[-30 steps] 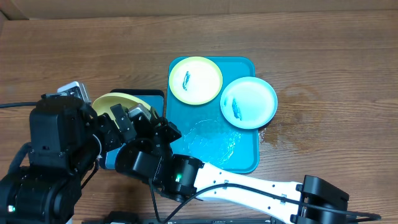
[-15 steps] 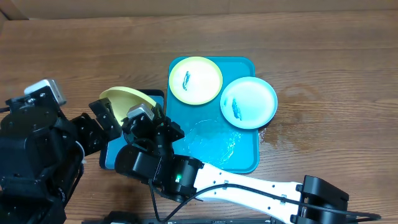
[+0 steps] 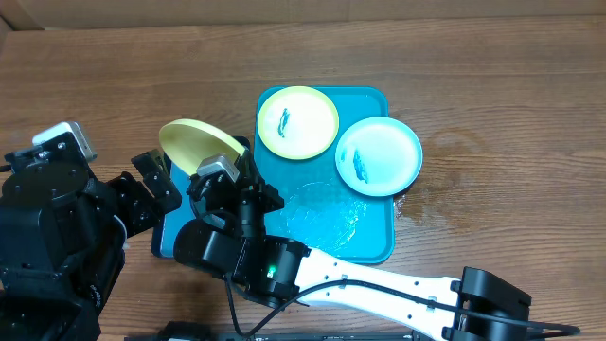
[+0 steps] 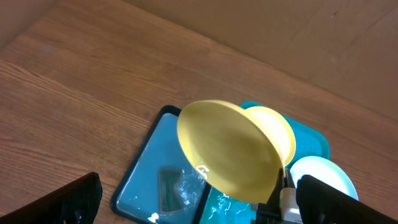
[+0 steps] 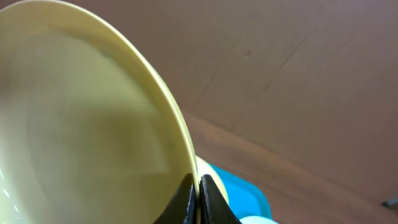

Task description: Clean dirty plates on tray and stack at the side

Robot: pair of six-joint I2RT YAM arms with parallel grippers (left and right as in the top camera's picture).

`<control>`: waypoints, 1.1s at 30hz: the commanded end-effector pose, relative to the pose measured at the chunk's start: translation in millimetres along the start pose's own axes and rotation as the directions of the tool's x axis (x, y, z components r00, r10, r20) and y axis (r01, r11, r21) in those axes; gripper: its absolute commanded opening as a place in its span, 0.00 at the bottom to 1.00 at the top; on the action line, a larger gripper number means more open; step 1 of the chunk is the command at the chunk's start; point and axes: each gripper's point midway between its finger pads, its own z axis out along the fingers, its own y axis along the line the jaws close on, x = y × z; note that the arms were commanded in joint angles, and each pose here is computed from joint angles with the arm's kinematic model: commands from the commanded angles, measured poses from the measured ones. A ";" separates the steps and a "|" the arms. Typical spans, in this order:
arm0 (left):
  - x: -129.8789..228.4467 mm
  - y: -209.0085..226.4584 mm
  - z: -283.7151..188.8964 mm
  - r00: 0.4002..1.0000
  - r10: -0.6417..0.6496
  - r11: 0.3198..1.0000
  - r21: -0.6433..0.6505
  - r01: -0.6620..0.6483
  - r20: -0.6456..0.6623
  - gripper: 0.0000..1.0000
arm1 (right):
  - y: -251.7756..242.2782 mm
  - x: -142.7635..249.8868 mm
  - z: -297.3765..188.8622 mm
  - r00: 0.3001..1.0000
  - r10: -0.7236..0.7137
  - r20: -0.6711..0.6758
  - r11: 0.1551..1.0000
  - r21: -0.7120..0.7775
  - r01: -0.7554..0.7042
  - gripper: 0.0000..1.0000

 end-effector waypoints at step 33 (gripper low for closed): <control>-6.9 2.7 -4.9 0.999 0.007 1.000 -0.011 -0.007 0.031 1.00 | -8.2 -45.4 -33.2 0.995 -0.026 0.101 1.000 0.005 0.026 0.04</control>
